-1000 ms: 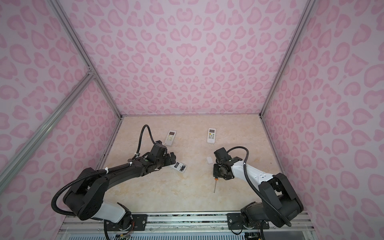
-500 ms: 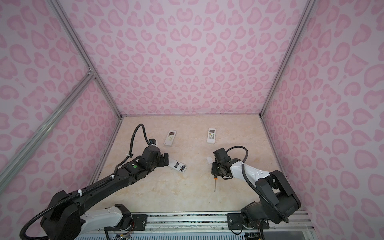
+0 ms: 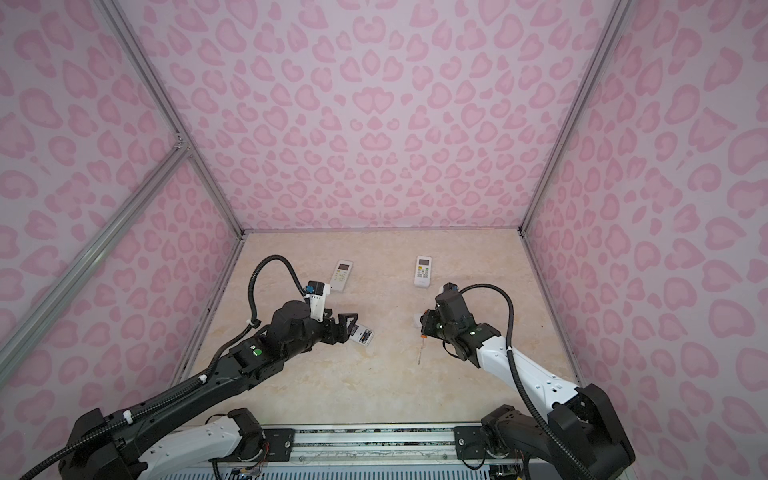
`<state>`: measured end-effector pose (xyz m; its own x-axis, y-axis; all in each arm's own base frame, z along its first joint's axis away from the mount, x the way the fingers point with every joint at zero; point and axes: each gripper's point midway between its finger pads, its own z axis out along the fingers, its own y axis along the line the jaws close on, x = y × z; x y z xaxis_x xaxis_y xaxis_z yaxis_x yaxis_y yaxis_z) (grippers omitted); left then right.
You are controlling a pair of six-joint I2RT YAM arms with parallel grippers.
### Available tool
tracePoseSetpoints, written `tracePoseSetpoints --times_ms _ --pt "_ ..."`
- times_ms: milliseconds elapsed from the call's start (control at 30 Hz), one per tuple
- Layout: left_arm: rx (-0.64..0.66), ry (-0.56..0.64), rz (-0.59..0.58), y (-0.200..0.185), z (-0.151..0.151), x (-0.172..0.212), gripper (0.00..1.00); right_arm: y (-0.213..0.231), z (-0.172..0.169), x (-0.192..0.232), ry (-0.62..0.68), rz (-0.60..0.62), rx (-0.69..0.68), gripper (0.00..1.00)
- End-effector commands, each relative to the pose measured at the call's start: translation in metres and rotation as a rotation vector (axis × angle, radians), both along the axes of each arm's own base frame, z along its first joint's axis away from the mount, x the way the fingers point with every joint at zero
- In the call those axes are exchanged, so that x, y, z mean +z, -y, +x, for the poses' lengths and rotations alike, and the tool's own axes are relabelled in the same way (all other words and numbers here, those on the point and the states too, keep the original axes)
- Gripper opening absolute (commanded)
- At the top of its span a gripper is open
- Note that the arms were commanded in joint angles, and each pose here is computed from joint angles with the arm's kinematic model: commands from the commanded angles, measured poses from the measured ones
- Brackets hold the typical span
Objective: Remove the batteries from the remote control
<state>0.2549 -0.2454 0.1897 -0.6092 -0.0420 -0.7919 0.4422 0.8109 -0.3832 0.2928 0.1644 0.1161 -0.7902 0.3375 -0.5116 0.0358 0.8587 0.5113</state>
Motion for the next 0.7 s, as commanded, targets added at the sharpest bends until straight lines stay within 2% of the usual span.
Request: tracePoseSetpoints --times_ms 0,200,400,533,667 --pt "-0.119 0.073 -0.027 0.037 -0.013 0.02 0.91 -0.015 0.013 0.034 0.098 0.088 0.02 0.0" --pt "-0.225 0.009 -0.088 0.078 -0.024 0.017 0.91 -0.04 0.015 0.084 0.263 0.201 0.132 0.0" --pt "-0.297 0.046 -0.234 0.08 -0.029 0.046 0.87 -0.06 0.007 0.124 0.397 0.263 0.285 0.0" --pt "-0.324 0.026 -0.299 0.076 -0.03 0.05 0.81 -0.07 0.001 0.145 0.433 0.312 0.345 0.0" --pt "-0.353 -0.021 -0.329 0.084 -0.032 0.042 0.79 -0.075 -0.001 0.151 0.414 0.329 0.332 0.0"
